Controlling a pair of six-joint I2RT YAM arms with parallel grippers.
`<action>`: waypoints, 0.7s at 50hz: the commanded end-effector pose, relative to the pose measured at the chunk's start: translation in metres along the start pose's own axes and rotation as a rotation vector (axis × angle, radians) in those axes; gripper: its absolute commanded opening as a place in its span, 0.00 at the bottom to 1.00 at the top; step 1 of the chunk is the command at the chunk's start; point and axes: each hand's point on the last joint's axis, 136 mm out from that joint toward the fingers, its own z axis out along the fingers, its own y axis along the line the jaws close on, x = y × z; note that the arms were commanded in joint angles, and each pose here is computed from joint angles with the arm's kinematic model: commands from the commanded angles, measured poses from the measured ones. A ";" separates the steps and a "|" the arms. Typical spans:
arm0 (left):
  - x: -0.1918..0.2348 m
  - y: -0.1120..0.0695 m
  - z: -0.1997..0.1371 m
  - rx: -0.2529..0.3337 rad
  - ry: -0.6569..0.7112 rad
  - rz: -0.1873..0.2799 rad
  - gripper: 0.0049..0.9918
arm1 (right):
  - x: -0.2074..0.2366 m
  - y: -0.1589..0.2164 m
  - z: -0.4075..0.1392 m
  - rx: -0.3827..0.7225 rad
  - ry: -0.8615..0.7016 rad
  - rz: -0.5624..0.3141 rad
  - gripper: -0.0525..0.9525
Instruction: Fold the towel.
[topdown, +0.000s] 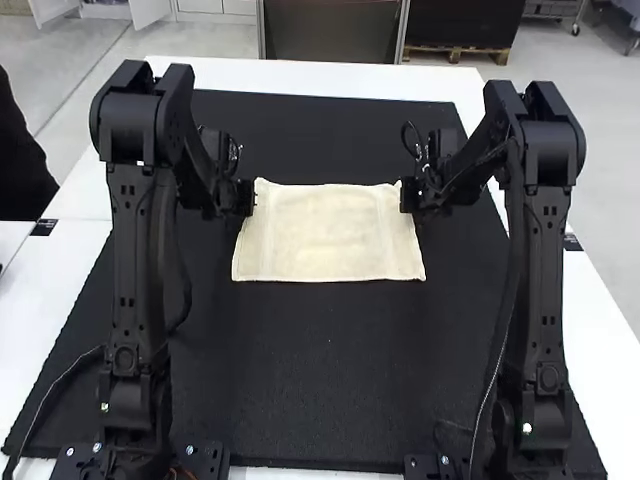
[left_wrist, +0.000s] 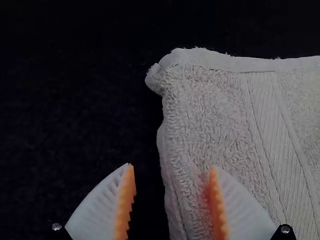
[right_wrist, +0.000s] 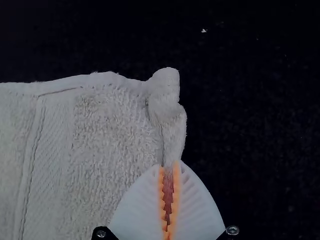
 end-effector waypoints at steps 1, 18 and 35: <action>-0.001 -0.005 0.004 0.036 -0.015 0.004 0.01 | 0.051 0.023 0.015 -0.092 0.125 0.010 0.03; -0.043 -0.010 -0.022 0.080 -0.107 0.004 0.01 | 0.014 0.027 -0.005 -0.129 0.056 0.016 0.03; -0.045 -0.014 -0.044 0.102 -0.092 -0.010 0.01 | -0.008 0.034 -0.040 -0.157 0.004 0.037 0.03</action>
